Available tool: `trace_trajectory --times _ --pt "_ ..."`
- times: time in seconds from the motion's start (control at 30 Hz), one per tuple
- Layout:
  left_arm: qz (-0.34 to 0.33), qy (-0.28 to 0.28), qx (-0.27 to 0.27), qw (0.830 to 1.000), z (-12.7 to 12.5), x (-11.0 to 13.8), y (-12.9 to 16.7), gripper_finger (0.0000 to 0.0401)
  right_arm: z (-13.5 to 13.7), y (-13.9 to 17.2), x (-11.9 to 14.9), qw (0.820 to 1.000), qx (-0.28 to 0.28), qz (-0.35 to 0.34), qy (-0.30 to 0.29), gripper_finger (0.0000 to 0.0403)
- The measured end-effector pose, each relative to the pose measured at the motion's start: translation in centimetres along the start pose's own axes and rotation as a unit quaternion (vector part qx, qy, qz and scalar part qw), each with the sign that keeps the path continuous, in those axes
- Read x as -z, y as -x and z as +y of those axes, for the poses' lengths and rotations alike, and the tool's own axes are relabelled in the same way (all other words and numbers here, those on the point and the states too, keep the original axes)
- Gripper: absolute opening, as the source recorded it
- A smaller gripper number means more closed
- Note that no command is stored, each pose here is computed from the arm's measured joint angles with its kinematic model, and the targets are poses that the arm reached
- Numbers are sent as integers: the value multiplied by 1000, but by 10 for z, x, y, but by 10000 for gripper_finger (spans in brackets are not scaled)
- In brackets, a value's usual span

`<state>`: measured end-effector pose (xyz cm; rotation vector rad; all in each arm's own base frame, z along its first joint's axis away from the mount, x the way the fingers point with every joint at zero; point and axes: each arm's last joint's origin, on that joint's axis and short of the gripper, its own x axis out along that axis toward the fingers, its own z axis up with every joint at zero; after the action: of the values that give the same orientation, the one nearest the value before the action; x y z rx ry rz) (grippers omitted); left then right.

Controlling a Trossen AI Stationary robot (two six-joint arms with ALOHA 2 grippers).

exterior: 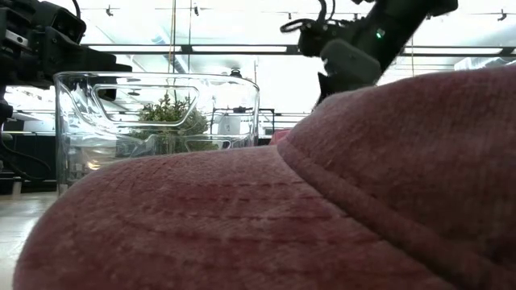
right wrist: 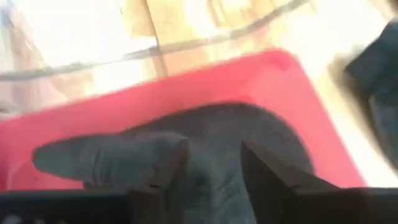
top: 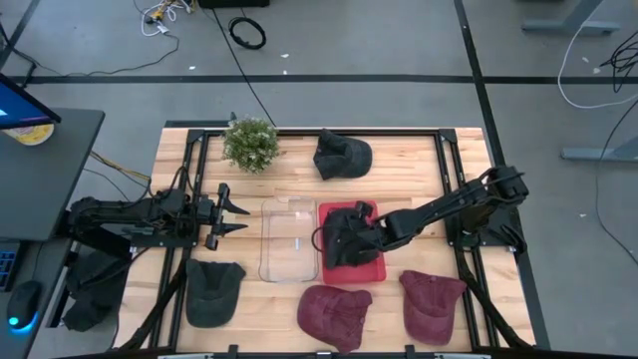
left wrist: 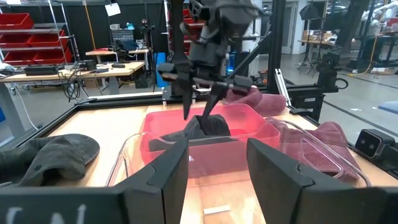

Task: Pick & Place hat
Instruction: Put the top black cap into the red bin

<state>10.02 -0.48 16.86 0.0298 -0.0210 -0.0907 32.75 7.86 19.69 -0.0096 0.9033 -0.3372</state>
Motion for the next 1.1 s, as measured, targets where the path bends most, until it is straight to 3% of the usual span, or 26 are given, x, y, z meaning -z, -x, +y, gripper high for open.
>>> trace_trajectory --times 0.27,0.57,0.87,1.1 --pt "0 0 0 1000 0 0 0 167 -29 18 -18 999 13 -30 4 225" --pt "0 0 0 1000 0 0 0 167 -76 6 -26 998 67 -8 5 233" --pt "0 0 0 1000 0 0 0 167 -121 -11 -23 988 99 34 114 233" --pt "0 0 0 1000 0 0 0 167 -158 -20 -25 984 65 32 163 233"
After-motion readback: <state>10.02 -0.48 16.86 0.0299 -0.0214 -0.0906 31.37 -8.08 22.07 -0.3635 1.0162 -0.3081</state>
